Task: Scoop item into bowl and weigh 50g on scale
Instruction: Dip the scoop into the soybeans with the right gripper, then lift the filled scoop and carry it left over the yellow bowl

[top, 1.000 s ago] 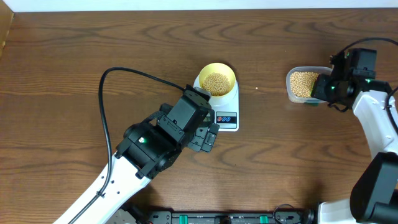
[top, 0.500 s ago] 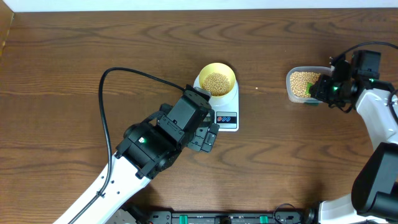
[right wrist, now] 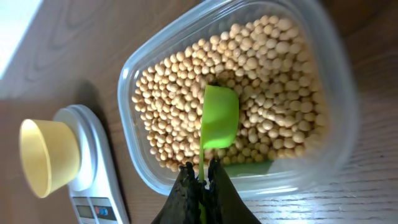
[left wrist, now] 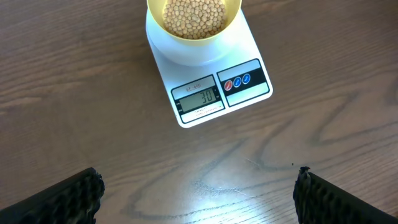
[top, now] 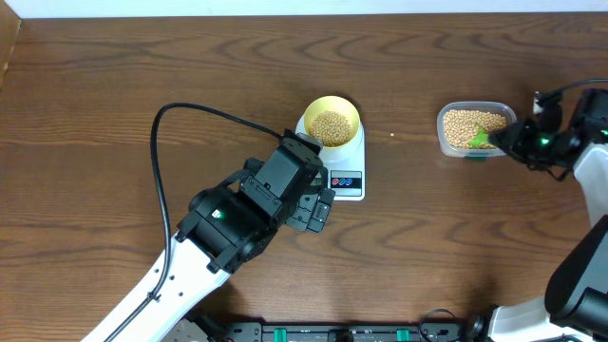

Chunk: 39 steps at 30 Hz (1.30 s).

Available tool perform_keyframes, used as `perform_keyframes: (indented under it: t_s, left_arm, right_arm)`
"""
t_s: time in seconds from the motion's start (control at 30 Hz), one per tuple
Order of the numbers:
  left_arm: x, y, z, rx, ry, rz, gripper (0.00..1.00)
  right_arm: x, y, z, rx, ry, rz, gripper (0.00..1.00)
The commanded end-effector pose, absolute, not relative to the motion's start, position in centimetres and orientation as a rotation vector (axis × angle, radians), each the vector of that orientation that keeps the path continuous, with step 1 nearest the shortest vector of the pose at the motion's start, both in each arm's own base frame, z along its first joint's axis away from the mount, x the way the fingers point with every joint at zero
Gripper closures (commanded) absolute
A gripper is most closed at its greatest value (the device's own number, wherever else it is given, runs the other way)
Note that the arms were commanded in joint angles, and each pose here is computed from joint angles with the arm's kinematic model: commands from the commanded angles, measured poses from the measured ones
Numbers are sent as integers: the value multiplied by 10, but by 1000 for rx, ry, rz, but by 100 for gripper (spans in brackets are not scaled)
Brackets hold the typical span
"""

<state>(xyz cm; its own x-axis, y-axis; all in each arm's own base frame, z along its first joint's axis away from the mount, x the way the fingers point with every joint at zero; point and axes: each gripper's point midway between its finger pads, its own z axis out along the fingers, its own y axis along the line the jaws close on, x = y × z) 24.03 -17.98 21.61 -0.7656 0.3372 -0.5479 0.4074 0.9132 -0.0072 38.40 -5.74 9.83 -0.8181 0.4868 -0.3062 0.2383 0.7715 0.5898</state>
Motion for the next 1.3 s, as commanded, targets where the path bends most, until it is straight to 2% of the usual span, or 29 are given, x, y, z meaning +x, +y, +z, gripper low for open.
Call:
perform_keyframes:
  t_s: [0.0,0.87,1.27]
  left_arm:
    - [243,-178,220,539,2503,-155,0]
    - [243,-178,220,539,2503,-155,0]
    - [243,-178,220,539,2503,-155,0]
  right_arm:
    - [382,-58,104,542,2468,867,99]
    - [380,-65,164,484,2132,1297,99]
    - [381,-42,201,356,1986,1533,99]
